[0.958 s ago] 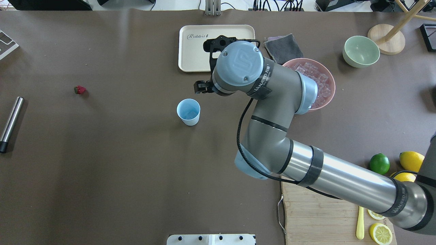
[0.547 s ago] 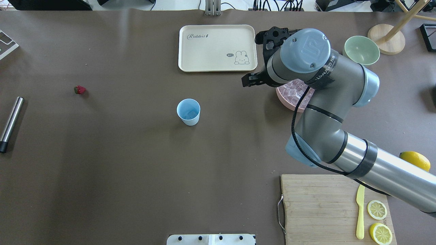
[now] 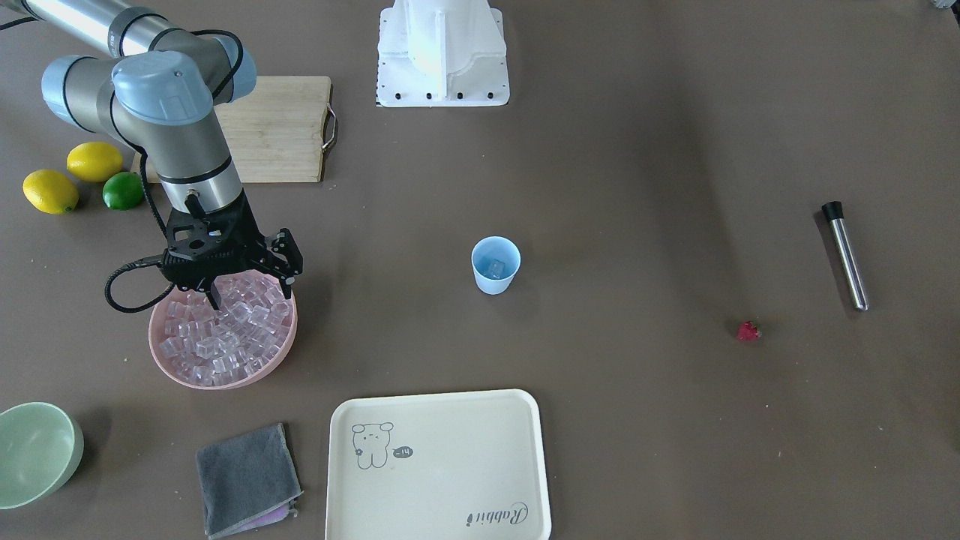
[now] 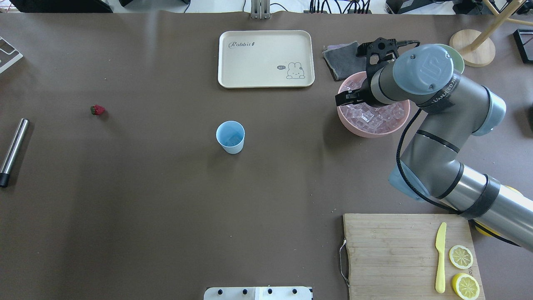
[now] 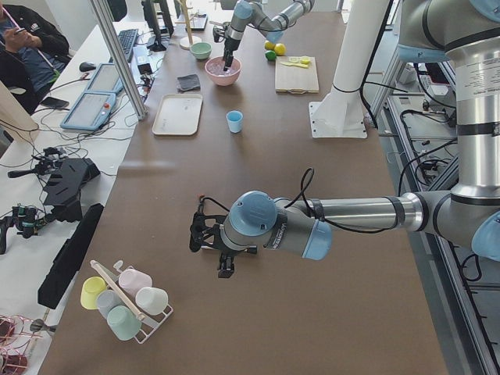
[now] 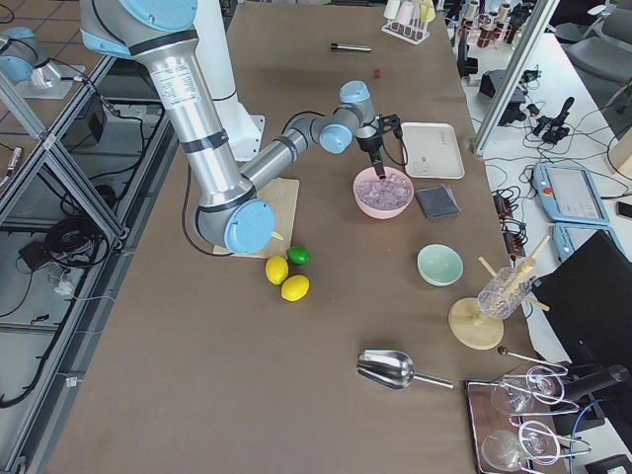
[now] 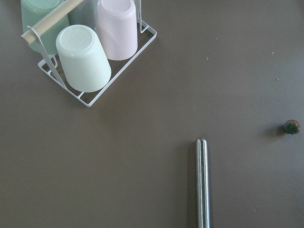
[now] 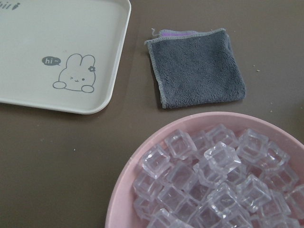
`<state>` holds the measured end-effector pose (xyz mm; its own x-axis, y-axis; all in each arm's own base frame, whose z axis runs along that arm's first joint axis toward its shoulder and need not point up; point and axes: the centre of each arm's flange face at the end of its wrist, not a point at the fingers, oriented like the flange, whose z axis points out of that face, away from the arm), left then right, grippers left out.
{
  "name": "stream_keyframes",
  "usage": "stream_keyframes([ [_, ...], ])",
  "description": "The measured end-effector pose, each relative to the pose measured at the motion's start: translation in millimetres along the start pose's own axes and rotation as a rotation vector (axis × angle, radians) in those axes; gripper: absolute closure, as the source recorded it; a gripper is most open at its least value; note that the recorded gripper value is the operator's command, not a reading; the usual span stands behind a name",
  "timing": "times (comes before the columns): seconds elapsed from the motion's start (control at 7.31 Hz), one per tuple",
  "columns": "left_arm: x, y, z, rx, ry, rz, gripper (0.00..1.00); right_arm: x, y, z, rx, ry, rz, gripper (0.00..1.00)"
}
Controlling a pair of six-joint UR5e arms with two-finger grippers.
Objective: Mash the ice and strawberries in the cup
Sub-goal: 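Move the right gripper back down into the ice bowl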
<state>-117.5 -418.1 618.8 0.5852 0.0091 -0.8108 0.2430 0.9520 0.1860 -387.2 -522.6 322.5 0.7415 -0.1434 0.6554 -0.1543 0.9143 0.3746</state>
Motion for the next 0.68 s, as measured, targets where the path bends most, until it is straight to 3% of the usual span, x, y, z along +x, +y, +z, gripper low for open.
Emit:
stream_keyframes([
  [0.27, 0, 0, 0, 0.0, 0.0, 0.0, 0.01, 11, 2, 13, -0.013, 0.02, -0.029, 0.0],
  [0.55, 0, 1, -1, 0.001, 0.001, 0.0, 0.01, 24, 0, 19, -0.036, 0.03, -0.176, 0.0],
  [0.68, 0, 1, -1, 0.002, 0.002, 0.001, 0.01, 35, -6, 22, -0.07, 0.011, -0.222, 0.01],
])
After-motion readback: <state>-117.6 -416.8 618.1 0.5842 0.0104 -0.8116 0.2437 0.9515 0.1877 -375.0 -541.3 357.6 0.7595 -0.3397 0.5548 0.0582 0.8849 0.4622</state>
